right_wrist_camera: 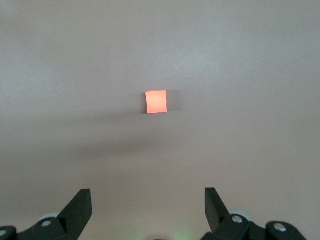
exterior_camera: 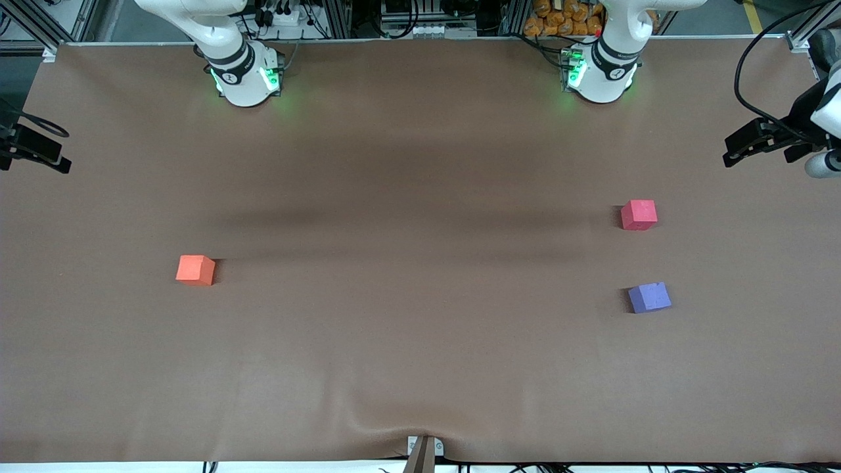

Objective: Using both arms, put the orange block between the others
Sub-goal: 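Move the right gripper toward the orange cube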

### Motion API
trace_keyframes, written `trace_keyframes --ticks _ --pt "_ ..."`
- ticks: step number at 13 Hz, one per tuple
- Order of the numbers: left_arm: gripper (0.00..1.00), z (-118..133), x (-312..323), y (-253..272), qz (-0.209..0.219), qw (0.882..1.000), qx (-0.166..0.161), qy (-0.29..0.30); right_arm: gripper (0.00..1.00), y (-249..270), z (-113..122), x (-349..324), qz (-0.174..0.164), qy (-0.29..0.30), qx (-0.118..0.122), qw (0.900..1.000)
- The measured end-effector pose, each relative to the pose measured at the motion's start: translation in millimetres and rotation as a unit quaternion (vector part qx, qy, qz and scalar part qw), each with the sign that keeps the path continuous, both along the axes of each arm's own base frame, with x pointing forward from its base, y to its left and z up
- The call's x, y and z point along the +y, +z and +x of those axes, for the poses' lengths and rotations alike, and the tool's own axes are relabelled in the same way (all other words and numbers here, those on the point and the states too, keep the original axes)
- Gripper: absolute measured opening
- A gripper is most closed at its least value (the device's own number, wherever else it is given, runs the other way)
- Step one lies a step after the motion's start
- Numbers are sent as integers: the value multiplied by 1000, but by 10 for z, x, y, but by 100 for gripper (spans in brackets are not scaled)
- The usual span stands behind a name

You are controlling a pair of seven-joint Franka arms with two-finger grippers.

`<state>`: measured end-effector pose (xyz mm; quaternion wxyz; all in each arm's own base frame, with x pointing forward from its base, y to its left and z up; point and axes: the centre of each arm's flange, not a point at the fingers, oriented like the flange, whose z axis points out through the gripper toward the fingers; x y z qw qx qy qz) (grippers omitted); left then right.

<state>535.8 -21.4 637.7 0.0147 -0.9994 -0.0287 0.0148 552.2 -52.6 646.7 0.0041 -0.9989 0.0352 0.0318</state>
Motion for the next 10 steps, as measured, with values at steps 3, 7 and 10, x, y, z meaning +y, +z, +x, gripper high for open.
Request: trace_keyframes --ticks 3,7,10 --pt "100 1 11 23 0 1000 -2 1 100 -45 44 3 0 0 -1 1000" --pt "100 1 16 43 0 1000 -4 1 100 -51 50 5 0 1 -1 1000" --pt "100 -11 19 34 0 1000 1 5 100 -198 93 -5 1 0 15 1000"
